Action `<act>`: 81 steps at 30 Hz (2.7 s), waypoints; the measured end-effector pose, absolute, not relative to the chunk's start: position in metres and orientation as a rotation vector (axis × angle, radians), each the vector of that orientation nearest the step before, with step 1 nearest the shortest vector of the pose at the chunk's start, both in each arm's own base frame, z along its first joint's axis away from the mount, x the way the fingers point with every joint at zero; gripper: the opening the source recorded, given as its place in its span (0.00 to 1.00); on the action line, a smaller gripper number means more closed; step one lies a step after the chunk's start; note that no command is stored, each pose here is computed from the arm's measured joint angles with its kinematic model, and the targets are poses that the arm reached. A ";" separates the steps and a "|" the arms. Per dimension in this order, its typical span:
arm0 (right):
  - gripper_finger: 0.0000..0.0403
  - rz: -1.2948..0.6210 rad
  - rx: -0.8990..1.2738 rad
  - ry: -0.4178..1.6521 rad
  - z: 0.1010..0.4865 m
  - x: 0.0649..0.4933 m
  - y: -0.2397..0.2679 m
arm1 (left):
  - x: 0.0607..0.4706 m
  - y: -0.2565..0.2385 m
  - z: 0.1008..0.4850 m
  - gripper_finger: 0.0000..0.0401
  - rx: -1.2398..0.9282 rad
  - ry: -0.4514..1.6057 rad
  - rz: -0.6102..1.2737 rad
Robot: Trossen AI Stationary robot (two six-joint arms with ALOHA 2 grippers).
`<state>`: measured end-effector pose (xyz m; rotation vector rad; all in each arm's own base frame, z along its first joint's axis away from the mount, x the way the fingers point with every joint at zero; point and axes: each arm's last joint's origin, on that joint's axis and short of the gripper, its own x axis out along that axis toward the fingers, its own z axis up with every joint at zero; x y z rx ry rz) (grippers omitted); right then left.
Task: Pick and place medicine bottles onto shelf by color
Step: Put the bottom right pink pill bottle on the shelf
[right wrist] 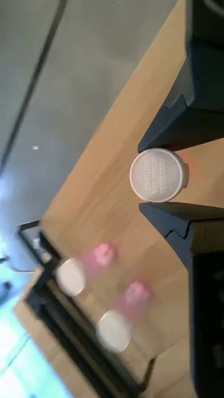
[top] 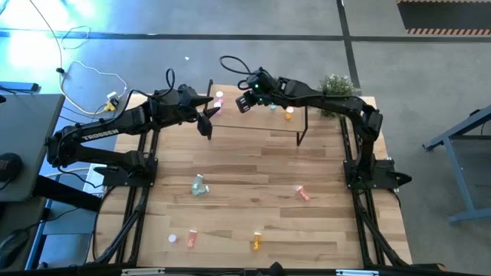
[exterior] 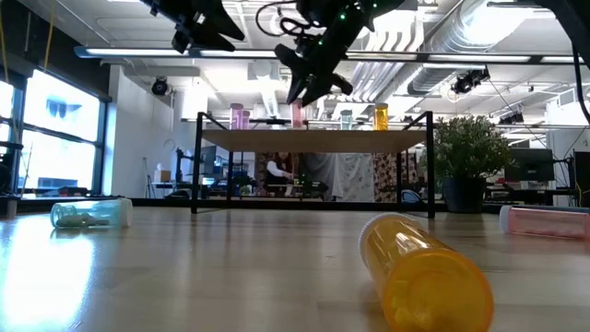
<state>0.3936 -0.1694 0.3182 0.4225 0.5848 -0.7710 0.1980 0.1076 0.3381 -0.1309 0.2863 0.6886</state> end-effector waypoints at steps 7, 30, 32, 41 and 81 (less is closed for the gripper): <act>0.28 -0.852 0.397 0.561 0.314 0.399 -0.154 | 0.198 0.108 0.338 0.53 -0.131 0.287 0.688; 0.28 -0.941 0.432 0.507 0.302 0.410 -0.150 | 0.199 0.107 0.338 0.53 -0.118 0.297 0.662; 0.28 -0.932 0.433 0.519 0.302 0.409 -0.152 | 0.199 0.107 0.338 0.53 -0.118 0.297 0.662; 0.28 -0.845 0.366 0.532 0.302 0.414 -0.155 | 0.199 0.107 0.338 0.53 -0.118 0.297 0.662; 0.48 -0.867 0.365 0.592 0.289 0.416 -0.157 | 0.199 0.107 0.338 0.53 -0.117 0.297 0.663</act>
